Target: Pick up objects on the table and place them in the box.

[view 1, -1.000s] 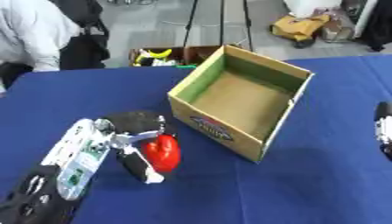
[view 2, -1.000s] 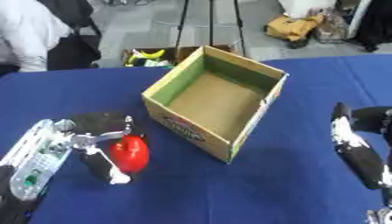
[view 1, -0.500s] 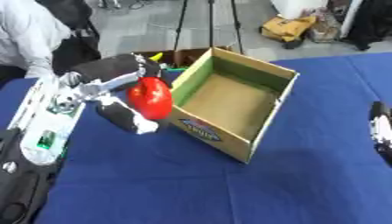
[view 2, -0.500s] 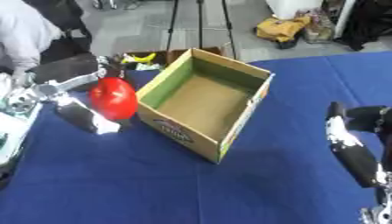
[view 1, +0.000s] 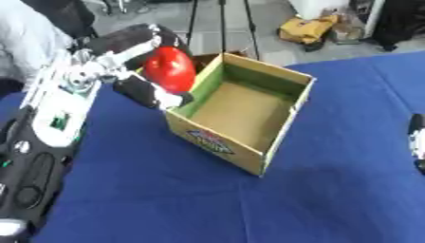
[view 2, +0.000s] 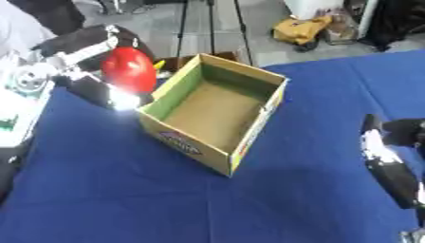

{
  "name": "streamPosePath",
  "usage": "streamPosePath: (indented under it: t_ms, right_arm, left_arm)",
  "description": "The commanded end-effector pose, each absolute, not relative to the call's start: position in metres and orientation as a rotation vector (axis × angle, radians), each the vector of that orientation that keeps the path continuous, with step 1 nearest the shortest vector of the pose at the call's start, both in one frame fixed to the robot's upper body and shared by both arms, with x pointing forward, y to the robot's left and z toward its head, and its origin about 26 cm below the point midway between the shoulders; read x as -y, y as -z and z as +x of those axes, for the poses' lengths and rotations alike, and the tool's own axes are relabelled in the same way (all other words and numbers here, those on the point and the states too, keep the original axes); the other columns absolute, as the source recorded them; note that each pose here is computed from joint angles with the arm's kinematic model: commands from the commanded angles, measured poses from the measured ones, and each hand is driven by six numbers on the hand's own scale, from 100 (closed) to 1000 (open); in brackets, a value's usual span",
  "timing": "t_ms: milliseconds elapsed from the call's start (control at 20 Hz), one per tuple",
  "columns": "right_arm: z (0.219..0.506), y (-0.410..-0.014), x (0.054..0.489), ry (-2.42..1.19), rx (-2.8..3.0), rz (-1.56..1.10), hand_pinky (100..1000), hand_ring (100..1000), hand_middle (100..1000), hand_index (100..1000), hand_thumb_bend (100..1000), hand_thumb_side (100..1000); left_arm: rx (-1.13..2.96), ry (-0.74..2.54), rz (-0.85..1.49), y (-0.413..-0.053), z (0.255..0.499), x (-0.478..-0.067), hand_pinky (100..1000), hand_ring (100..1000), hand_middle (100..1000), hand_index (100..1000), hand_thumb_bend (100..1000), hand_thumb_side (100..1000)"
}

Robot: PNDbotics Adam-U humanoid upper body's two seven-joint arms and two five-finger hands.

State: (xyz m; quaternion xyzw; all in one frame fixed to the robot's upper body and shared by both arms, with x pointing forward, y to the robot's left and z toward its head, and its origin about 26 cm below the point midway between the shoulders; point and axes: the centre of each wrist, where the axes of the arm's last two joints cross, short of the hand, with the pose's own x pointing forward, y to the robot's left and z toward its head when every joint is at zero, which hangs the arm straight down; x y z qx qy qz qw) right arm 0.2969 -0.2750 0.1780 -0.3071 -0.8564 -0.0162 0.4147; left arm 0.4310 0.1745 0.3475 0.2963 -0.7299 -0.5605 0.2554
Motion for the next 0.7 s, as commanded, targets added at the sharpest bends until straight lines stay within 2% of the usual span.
streamPosePath:
  t_ms: [50, 400, 700]
  right_arm:
    - [0.295, -0.189, 0.275, 0.015, 2.197, -0.77, 603, 488, 407, 534, 298, 409]
    - [0.297, -0.196, 0.272, -0.017, 2.233, -0.756, 603, 488, 407, 533, 305, 414]
    - [0.299, -0.203, 0.27, -0.041, 2.281, -0.737, 602, 488, 407, 533, 302, 414]
  left_arm:
    - [2.03, 1.443, 0.894, -0.359, 0.437, -0.174, 100, 446, 550, 582, 100, 119]
    - [2.134, 1.332, 1.02, -0.359, 0.459, -0.168, 100, 444, 539, 576, 100, 100]
    - [2.145, 1.338, 1.041, -0.343, 0.476, -0.167, 100, 433, 524, 564, 100, 113]
